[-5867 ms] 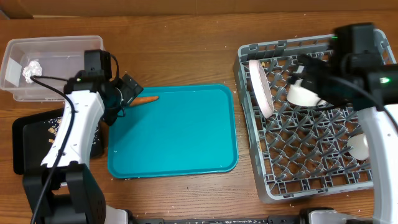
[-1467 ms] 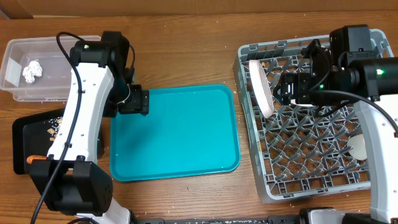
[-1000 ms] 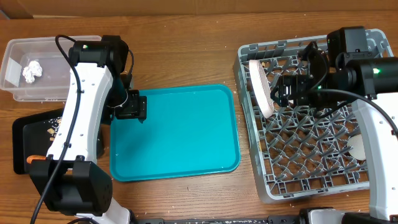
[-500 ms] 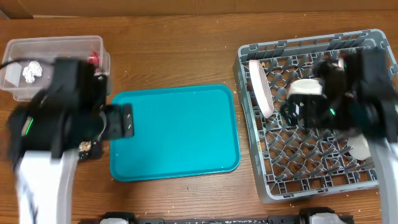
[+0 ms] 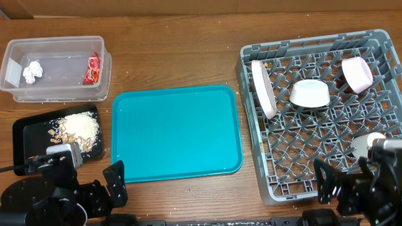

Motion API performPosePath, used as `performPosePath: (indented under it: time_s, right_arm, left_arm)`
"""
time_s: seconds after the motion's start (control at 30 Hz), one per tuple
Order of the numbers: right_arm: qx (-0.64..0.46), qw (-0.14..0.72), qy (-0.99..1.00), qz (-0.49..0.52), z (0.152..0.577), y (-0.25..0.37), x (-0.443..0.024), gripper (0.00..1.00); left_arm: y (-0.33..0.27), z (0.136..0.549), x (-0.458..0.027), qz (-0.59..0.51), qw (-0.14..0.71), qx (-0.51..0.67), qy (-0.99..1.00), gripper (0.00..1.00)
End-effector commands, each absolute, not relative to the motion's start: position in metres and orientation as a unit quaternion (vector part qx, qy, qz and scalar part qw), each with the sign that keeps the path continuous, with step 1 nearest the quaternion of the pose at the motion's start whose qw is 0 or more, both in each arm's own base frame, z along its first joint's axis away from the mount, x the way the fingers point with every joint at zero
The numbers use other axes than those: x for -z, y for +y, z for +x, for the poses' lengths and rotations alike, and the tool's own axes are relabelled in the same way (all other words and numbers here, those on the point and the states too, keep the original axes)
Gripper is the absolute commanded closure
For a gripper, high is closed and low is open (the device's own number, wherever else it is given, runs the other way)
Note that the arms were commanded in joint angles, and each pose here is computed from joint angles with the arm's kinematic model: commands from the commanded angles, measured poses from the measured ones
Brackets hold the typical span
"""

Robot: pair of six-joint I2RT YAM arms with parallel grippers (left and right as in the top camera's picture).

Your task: Sort waste into correct bins and load items into the dishwasher

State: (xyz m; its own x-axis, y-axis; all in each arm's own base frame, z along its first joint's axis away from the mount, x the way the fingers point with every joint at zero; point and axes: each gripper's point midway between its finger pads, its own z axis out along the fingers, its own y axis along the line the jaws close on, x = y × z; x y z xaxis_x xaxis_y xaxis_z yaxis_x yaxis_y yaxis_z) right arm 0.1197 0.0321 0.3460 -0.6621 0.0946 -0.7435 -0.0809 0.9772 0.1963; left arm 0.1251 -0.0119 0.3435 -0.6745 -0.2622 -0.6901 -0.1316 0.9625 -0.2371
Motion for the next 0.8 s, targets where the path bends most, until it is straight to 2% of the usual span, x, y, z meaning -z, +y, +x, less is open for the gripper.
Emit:
performPosePath:
  time_s: [0.0, 0.77]
  right_arm:
    - [-0.092, 0.400, 0.912, -0.020, 0.1122, 0.0306, -0.3374, 0.00]
    - [-0.092, 0.377, 0.922, -0.021, 0.1035, 0.0306, -0.3285, 0.00]
  left_arm:
    - [-0.0125, 0.1243, -0.3415, -0.125, 0.385, 0.093, 0.910, 0.00]
    - [-0.0130, 0.1205, -0.3377, -0.125, 0.375, 0.093, 0.914, 0.00]
